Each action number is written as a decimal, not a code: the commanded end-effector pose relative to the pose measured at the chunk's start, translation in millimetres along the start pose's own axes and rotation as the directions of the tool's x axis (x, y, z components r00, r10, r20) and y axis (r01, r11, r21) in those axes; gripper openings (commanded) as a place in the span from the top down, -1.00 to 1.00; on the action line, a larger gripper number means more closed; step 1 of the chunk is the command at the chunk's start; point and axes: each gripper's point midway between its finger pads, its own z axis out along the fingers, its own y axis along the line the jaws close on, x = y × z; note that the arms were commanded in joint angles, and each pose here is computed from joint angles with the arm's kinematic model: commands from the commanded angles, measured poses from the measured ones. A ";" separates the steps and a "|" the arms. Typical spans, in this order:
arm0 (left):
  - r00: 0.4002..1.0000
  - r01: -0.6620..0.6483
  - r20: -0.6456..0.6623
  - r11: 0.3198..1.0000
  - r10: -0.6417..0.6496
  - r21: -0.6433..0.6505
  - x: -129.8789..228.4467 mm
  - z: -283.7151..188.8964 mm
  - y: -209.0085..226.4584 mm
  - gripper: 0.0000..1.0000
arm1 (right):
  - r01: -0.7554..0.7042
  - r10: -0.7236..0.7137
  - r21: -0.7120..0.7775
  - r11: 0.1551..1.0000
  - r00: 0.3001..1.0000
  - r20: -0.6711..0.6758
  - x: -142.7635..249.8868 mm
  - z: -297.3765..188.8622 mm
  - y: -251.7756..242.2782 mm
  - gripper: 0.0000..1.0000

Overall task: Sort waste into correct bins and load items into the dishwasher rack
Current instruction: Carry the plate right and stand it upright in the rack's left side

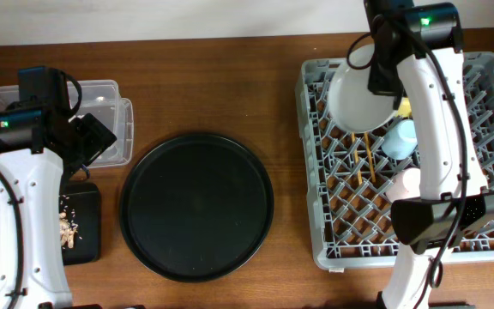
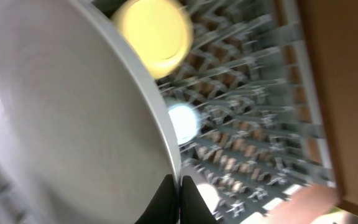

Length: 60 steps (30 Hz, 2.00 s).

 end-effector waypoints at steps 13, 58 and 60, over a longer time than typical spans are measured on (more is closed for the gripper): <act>1.000 0.001 0.018 1.000 -0.001 0.013 -2.3 -6.6 0.2 -0.98 | -0.071 0.064 0.086 0.994 0.995 0.080 -17.4 7.3 6.6 0.92; 1.000 0.001 0.018 1.000 -0.001 0.013 -2.3 -6.6 0.2 -0.98 | 0.324 -0.192 -0.545 0.773 0.939 0.286 89.3 -193.0 86.4 -0.97; 1.000 0.001 0.018 1.000 -0.001 0.013 -2.3 -6.6 0.2 -0.98 | 0.359 -0.222 -0.553 0.752 0.928 0.300 111.7 -201.5 77.6 -0.97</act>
